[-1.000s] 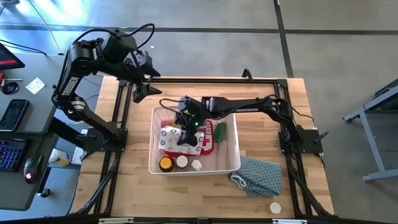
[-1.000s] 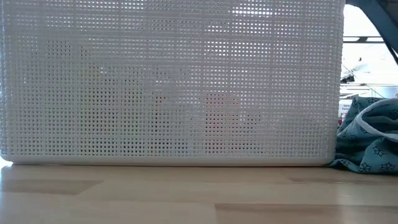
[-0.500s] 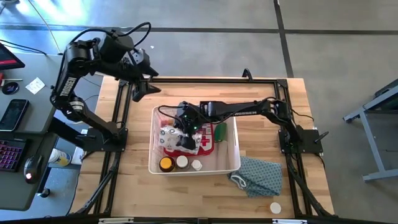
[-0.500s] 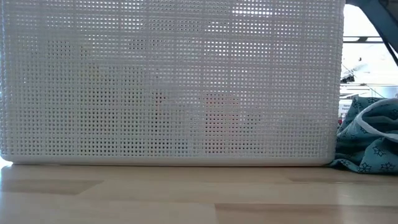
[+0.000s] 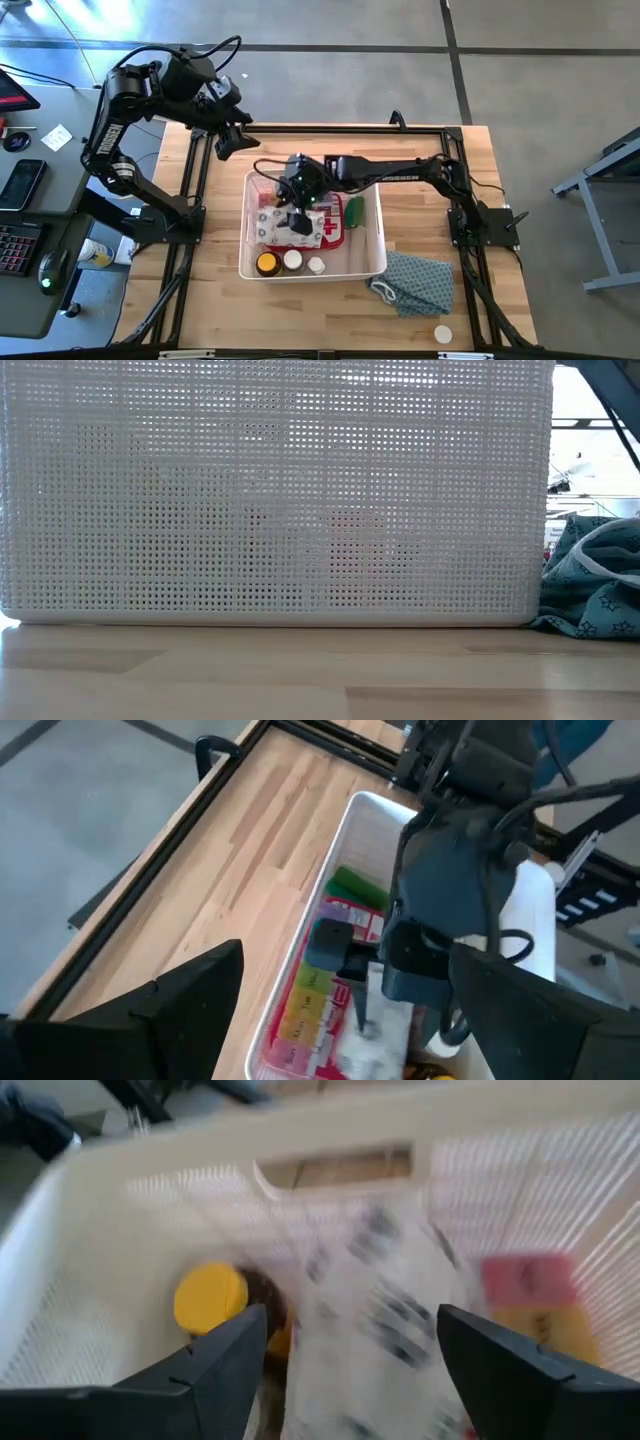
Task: Pick & place medical supplies in basket/bin
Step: Put the white mailer bag into the white container
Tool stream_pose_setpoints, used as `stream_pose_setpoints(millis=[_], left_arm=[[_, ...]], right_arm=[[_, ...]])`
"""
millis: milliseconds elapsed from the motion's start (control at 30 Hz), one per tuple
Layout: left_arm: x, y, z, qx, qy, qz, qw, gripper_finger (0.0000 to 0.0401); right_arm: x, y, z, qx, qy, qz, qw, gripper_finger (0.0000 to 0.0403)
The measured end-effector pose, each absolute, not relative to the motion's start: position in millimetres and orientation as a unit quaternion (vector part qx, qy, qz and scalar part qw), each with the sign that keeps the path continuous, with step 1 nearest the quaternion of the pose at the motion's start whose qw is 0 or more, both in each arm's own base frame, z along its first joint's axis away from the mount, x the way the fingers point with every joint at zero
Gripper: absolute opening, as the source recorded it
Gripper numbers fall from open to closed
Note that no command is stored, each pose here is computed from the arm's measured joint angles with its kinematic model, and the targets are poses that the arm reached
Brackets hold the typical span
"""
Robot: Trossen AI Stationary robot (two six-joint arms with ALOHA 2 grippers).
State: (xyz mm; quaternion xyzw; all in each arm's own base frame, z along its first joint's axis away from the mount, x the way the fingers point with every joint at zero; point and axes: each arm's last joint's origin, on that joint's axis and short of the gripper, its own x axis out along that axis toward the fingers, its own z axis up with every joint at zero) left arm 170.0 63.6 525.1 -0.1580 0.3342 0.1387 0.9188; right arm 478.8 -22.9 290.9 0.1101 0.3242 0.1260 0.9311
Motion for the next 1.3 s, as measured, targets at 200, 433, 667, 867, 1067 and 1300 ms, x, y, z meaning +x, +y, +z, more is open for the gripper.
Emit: stream_pose_setpoints(millis=[200, 433, 667, 867, 1067, 1300], left_arm=[[171, 62, 525, -0.177, 0.331, 0.16, 0.913, 0.0385], [174, 52, 525, -0.154, 0.331, 0.186, 0.912, 0.0385], [190, 49, 523, -0.142, 0.326, 0.188, 0.916, 0.0385], [199, 51, 520, -0.14, 0.333, 0.188, 0.913, 0.0385], [204, 52, 518, -0.136, 0.338, 0.187, 0.912, 0.0385], [204, 52, 518, -0.127, 0.34, 0.184, 0.914, 0.0385]], right_arm=[[480, -29, 316, 0.094, 0.288, 0.116, 0.946, 0.0282], [479, -29, 308, 0.055, 0.327, 0.026, 0.943, 0.0282], [480, -37, 293, 0.015, 0.361, -0.109, 0.926, 0.0281], [485, -29, 287, 0.015, 0.362, -0.064, 0.93, 0.0281], [491, 0, 273, -0.033, 0.377, -0.066, 0.923, 0.0281], [496, 20, 267, -0.011, 0.367, -0.013, 0.93, 0.0281]])
